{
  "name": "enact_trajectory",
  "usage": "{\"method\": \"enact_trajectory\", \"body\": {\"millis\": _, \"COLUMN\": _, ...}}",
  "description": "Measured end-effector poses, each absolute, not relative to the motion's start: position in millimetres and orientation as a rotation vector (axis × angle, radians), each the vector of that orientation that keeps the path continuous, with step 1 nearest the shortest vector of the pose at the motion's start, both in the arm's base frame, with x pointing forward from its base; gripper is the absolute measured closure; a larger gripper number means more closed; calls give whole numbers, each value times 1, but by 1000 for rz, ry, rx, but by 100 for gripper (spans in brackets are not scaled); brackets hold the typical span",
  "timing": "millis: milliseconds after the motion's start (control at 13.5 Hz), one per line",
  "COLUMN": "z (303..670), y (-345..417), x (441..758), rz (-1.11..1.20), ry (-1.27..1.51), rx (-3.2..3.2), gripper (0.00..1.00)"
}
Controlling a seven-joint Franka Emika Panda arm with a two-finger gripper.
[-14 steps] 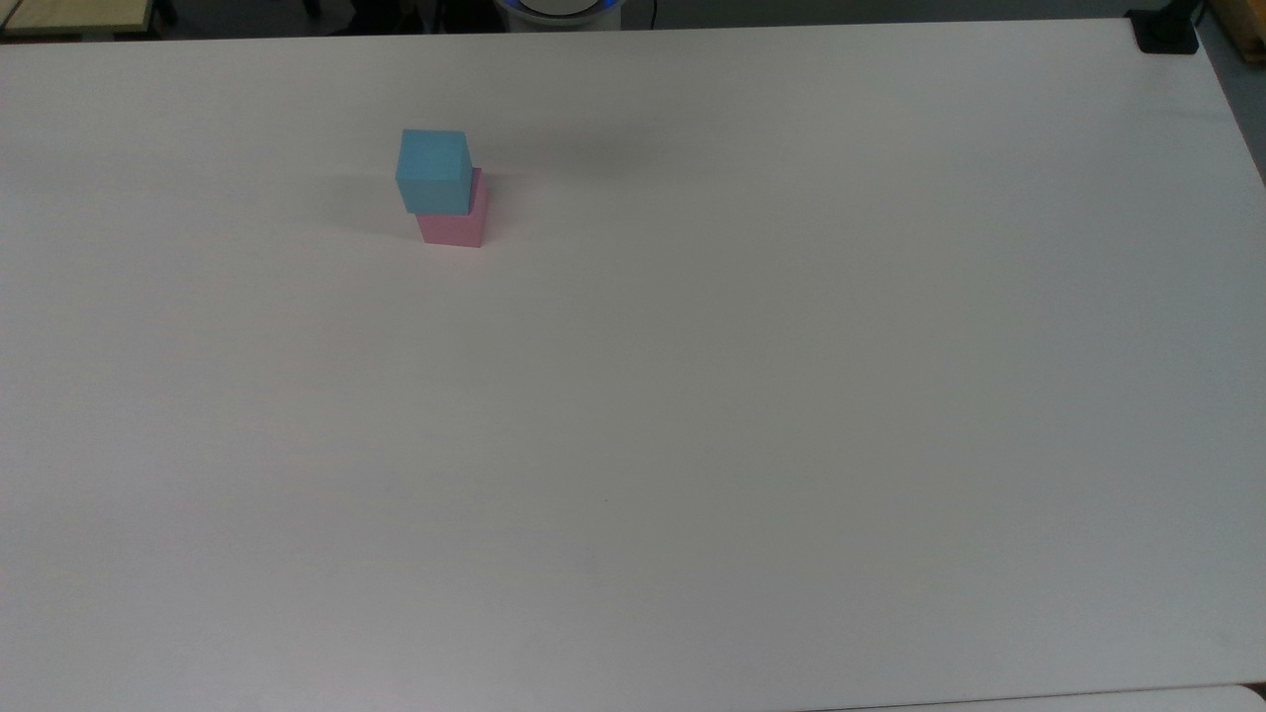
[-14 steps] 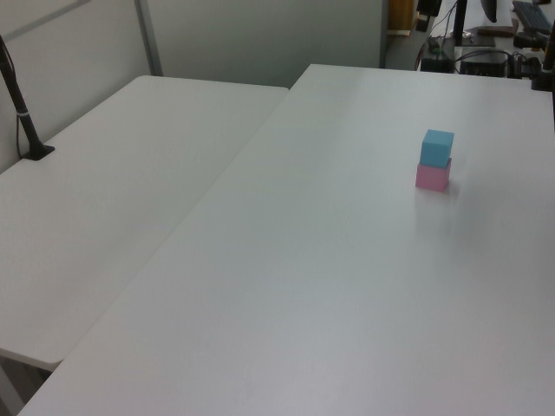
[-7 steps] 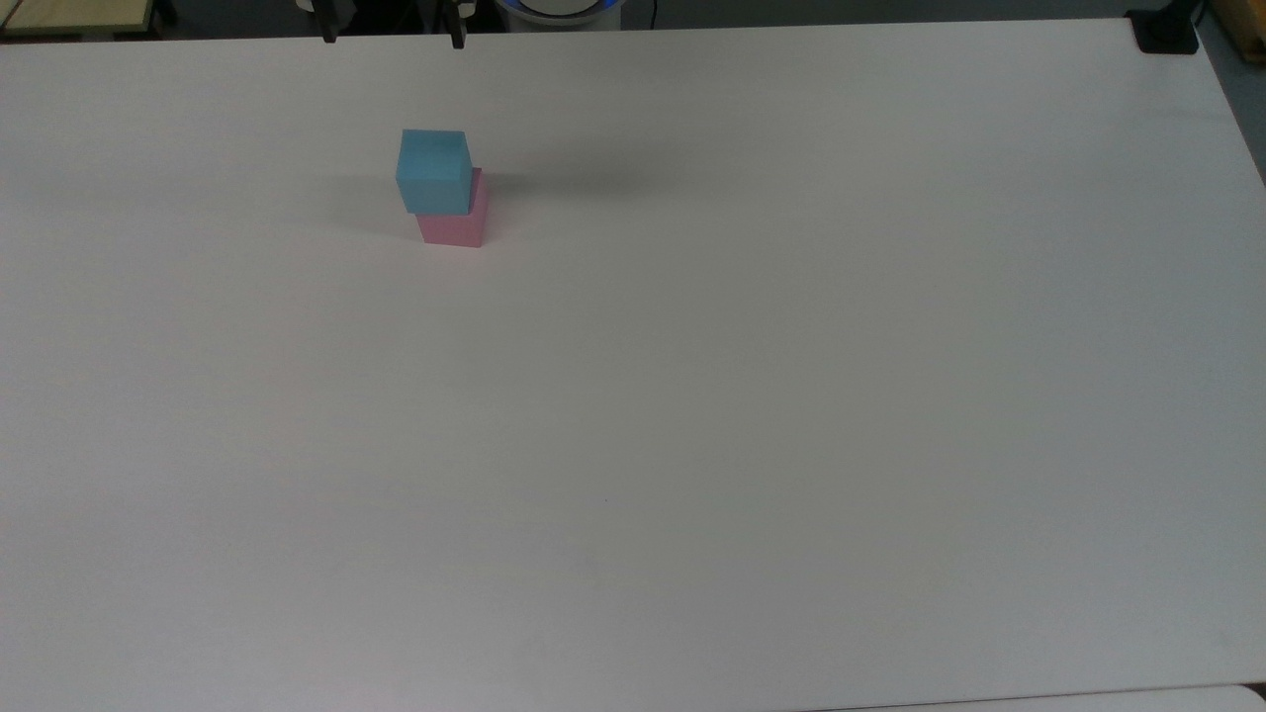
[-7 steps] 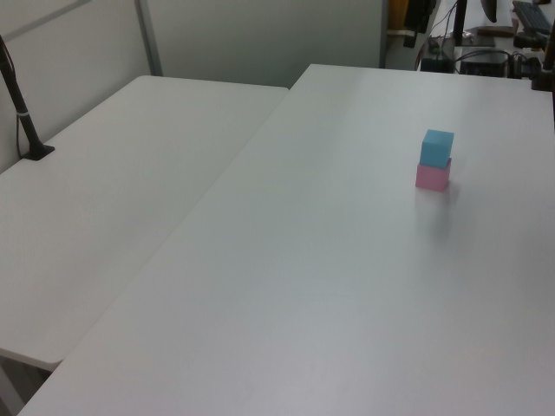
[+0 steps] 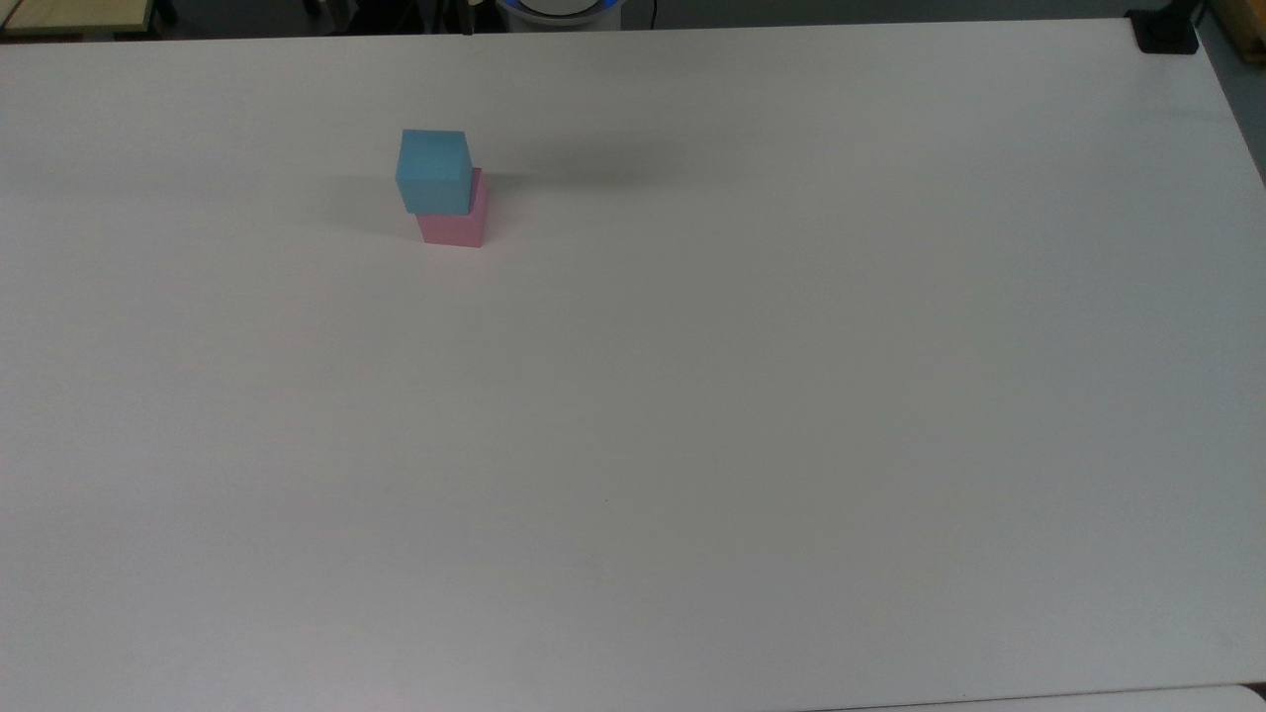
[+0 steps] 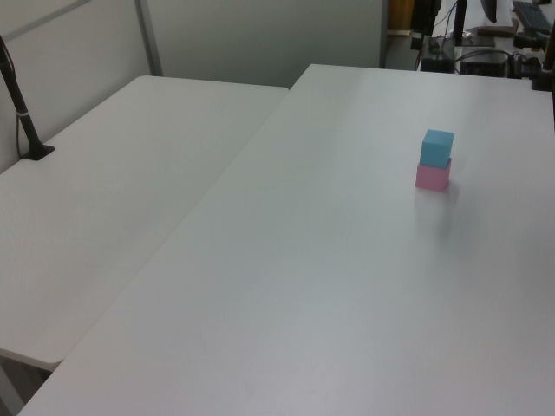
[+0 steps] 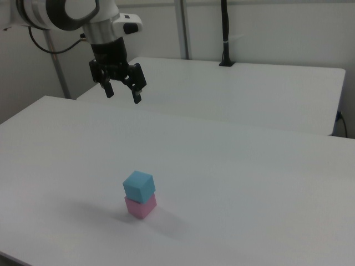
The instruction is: Put blue cube on pink cube
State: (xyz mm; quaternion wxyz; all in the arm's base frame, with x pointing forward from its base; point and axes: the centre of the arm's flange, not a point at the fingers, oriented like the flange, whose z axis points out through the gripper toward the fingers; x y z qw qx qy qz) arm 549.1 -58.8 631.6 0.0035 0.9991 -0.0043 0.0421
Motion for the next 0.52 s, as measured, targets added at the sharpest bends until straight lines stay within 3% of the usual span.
{"method": "enact_trajectory", "body": {"millis": 517, "z": 632, "y": -75, "x": 547, "rz": 133, "ry": -63, "rx": 3133, "gripper": 0}}
